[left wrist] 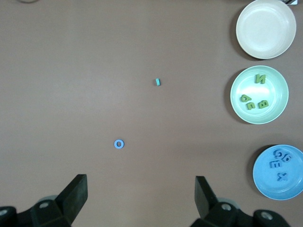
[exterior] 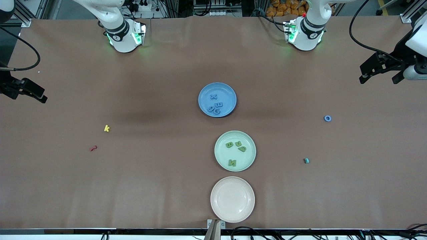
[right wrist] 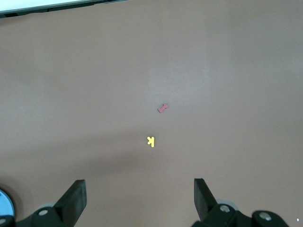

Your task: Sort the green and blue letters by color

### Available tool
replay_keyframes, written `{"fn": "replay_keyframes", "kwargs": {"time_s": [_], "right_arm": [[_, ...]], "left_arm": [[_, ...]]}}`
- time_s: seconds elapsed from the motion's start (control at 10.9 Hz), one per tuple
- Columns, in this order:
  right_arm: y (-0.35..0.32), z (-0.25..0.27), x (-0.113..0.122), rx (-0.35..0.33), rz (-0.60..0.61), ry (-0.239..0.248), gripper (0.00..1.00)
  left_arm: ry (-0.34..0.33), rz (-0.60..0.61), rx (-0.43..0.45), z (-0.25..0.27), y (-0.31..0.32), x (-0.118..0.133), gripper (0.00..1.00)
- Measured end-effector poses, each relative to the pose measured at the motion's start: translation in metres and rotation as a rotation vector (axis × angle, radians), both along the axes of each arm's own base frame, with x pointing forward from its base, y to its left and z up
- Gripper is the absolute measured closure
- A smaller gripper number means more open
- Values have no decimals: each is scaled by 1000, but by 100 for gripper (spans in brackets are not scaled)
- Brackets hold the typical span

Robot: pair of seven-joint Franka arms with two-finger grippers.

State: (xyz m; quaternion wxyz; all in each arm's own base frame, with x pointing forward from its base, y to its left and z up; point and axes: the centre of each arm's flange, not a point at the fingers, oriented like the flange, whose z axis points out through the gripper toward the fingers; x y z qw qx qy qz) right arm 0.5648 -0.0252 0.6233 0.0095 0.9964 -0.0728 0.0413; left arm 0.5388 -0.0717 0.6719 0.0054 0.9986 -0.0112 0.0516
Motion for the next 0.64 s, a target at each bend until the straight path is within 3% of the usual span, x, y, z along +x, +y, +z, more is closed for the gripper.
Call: {"fn": "replay_keyframes", "kwargs": {"time_s": [0.64], "right_arm": [[12,6,-3,0,20,-7,0]], "left_arm": [[-16,-12,-2,8,0,2,0]]}}
